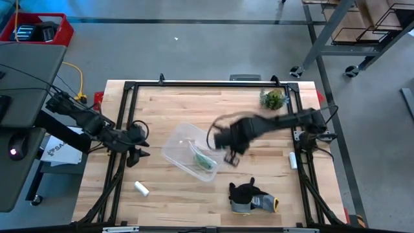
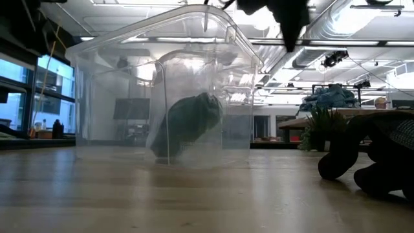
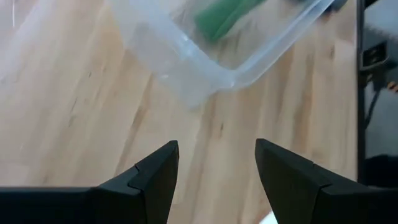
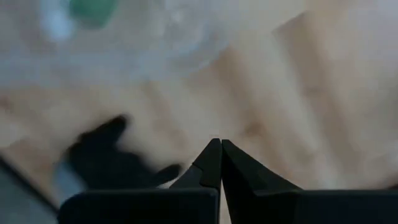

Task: Roll bandage
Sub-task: Move the transparent bin to the center of the table

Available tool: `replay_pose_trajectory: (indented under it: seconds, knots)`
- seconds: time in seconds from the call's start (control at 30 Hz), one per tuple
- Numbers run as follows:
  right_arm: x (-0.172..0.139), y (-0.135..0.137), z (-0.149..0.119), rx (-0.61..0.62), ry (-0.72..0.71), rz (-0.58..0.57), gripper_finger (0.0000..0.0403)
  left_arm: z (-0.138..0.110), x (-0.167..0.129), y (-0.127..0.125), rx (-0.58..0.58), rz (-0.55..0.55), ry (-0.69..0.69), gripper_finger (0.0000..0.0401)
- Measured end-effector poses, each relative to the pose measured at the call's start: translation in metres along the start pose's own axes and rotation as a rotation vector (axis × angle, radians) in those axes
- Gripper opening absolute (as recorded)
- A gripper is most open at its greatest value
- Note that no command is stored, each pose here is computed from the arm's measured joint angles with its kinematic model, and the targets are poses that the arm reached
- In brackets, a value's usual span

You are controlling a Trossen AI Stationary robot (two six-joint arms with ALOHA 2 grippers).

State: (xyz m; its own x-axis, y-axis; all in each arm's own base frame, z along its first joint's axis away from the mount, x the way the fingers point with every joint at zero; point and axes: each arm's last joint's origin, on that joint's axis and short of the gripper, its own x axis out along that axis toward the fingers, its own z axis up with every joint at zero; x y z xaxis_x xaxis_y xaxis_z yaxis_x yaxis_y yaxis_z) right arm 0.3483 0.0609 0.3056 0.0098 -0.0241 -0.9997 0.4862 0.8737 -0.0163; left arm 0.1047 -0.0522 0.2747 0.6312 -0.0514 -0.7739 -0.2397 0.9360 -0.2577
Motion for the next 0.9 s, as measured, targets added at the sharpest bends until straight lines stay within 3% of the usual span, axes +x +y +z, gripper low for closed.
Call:
replay_pose_trajectory:
  seconds: [0.1, 0.2, 0.3, 0.5, 0.57, 0.7, 0.9]
  knots:
    - [0.008, 0.033, -0.021, 0.078, -0.014, 0.071, 0.0000, -0.005, 0.008, 0.002, 0.097, 0.057, 0.045, 0.0209]
    - [0.019, 0.067, -0.032, 0.149, -0.100, 0.212, 0.0000, -0.006, 0.019, 0.002, 0.226, 0.139, 0.077, 0.0209]
    - [0.034, 0.082, -0.035, 0.267, -0.177, 0.273, 0.0000, -0.005, 0.035, 0.001, 0.308, 0.184, 0.108, 0.0209]
    - [0.060, 0.063, -0.031, 0.397, -0.195, 0.117, 0.0000, 0.003, 0.067, -0.004, 0.376, 0.183, 0.179, 0.0209]
    - [0.065, 0.057, -0.021, 0.416, -0.211, 0.128, 0.0000, 0.006, 0.076, -0.006, 0.379, 0.187, 0.187, 0.0209]
    - [0.068, 0.046, -0.005, 0.403, -0.238, 0.141, 0.0000, 0.012, 0.091, -0.013, 0.330, 0.136, 0.177, 0.0209]
    - [0.069, 0.017, 0.014, 0.346, -0.215, 0.071, 0.0000, 0.020, 0.105, -0.026, 0.254, 0.028, 0.125, 0.0209]
